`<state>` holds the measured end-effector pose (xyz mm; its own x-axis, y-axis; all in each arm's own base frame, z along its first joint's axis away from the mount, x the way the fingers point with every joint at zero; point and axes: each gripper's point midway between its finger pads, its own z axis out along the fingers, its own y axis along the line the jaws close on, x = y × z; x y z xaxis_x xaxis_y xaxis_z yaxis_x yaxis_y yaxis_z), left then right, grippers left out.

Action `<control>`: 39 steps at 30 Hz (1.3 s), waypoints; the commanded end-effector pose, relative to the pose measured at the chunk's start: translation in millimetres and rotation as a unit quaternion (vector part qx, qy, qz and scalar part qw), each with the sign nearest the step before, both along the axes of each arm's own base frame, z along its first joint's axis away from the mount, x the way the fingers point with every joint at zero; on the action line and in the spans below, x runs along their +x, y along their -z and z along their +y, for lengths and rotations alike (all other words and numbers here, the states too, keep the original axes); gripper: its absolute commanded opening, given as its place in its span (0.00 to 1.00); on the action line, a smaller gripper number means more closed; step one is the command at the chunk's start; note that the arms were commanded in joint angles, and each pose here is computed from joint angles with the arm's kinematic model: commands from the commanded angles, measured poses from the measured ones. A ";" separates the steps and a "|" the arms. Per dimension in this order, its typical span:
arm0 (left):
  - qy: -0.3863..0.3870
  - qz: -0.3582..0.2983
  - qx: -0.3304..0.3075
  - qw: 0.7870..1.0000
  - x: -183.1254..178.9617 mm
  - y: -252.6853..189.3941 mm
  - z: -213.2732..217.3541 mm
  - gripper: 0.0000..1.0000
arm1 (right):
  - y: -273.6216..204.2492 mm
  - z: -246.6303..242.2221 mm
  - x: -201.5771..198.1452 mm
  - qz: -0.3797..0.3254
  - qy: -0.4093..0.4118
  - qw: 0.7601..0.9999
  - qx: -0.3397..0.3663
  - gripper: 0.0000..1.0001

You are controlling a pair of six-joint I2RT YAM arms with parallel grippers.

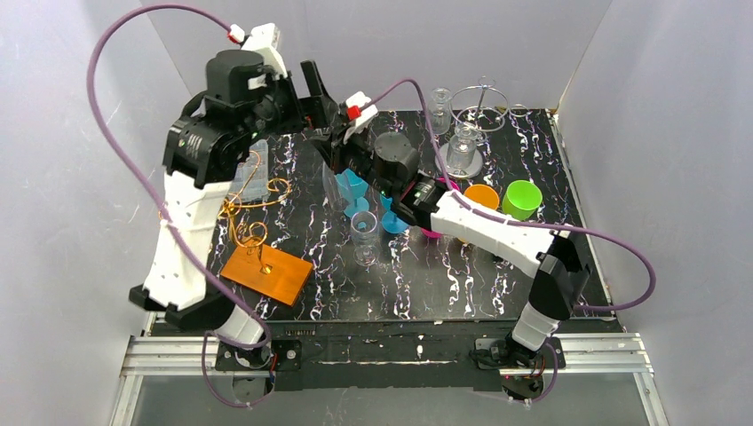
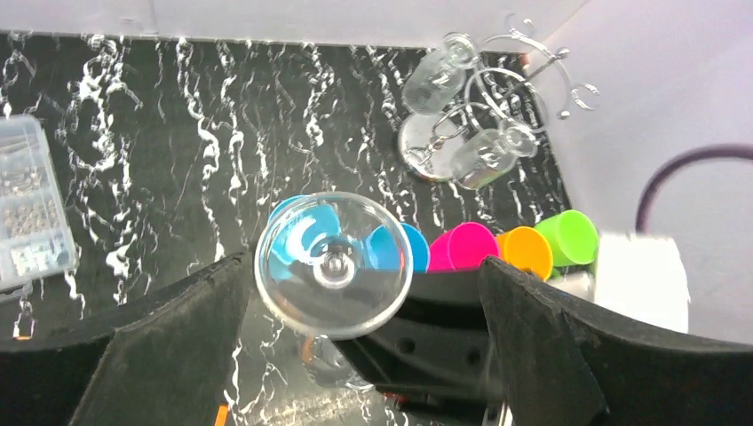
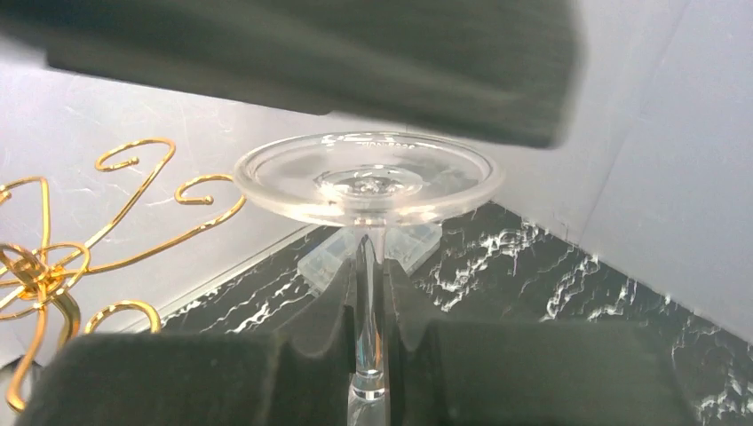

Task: Take the wine glass off the wine glass rack
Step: Place the wine glass at the center of the board.

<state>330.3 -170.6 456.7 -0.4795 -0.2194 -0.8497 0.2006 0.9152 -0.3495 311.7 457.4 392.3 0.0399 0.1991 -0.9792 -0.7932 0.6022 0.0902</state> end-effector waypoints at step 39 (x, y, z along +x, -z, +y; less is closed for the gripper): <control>0.324 -0.436 0.195 0.817 -219.0 16.8 -137.6 0.97 | 105.1 -225.0 -159.4 0.795 0.073 0.581 0.158 0.01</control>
<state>110.1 -319.2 429.1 0.4547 0.2776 -0.8463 0.7154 0.4521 0.5327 168.8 220.5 264.7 -0.8446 0.5205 0.1251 0.4338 0.5285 0.7298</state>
